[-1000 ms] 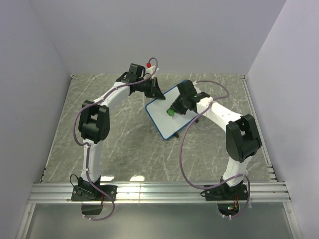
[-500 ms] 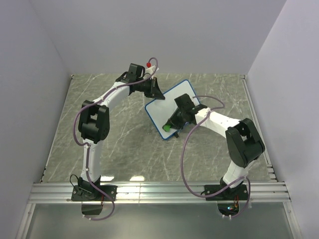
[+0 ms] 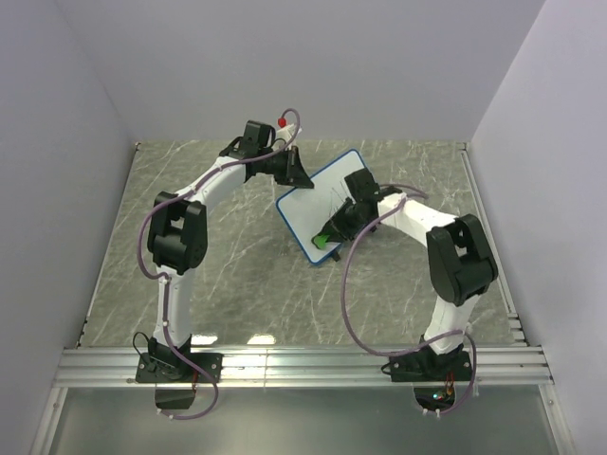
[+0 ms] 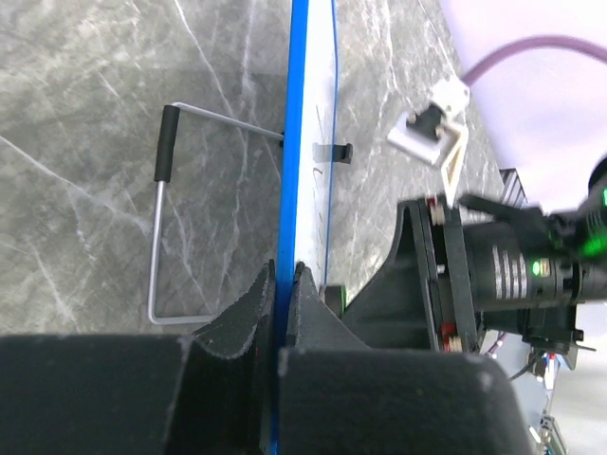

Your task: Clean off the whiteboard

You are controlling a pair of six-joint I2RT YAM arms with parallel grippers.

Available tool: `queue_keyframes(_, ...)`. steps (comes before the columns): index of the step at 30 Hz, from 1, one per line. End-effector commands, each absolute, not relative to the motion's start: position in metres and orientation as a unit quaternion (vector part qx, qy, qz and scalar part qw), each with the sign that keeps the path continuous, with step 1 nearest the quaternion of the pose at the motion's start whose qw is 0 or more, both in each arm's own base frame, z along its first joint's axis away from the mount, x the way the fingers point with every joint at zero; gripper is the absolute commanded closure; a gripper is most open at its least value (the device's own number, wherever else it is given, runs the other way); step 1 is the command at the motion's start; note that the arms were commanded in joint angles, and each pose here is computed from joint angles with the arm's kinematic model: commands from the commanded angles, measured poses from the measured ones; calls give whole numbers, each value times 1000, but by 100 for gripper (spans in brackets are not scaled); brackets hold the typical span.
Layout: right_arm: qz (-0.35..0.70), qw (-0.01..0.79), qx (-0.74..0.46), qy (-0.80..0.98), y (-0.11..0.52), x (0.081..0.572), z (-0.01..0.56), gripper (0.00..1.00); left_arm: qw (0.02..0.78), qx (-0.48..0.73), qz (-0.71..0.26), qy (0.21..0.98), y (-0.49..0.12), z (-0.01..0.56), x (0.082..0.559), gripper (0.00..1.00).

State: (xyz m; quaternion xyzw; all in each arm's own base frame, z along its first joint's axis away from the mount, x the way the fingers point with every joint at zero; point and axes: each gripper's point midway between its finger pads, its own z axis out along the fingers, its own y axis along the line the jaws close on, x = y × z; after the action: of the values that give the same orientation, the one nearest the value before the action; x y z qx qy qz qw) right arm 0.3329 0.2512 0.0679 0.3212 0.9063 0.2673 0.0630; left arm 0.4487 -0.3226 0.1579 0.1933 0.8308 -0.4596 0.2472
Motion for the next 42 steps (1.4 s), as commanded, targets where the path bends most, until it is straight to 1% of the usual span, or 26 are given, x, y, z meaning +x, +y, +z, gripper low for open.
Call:
queue_keyframes(1,211,162,388,882,207,414,55,100,228,154,-396,876,-302,137,442,100)
queue_keyframes(3,210,167,409,872,191,432,63,100,229,155,-397,875,-302,138,441,100)
queue_keyframes(7,230,198,421,854,181,478,94,100,228,153,-399,875,-300,137,438,100)
queue_keyframes(10,241,212,426,846,177,500,111,100,225,153,-402,874,-299,136,436,100)
queue_keyframes(13,255,221,423,841,182,515,123,100,223,154,-404,874,-300,135,436,100)
queue_keyframes(20,326,219,408,824,222,527,145,100,222,153,-399,876,-300,131,437,100)
queue_keyframes(26,368,196,372,829,262,496,146,100,222,154,-397,877,-299,130,438,100)
queue_keyframes(27,381,199,360,828,273,490,155,100,223,154,-397,877,-299,131,438,100)
queue_keyframes(29,385,190,350,833,285,474,151,100,223,154,-396,877,-299,131,438,100)
queue_keyframes(30,383,179,341,840,294,459,146,100,225,155,-395,877,-299,131,439,100)
queue_keyframes(33,392,175,336,838,300,442,145,100,225,155,-395,877,-300,132,440,100)
queue_keyframes(34,377,161,342,845,295,429,126,100,225,155,-395,877,-299,133,440,100)
queue_keyframes(36,371,161,347,846,287,419,118,100,227,155,-393,877,-299,134,441,100)
queue_keyframes(38,341,142,363,855,269,397,84,100,228,155,-393,877,-298,134,441,100)
queue_keyframes(39,342,147,363,854,266,399,87,100,229,156,-393,877,-298,136,441,100)
queue_keyframes(42,301,127,391,861,235,374,49,100,230,154,-395,876,-296,137,439,100)
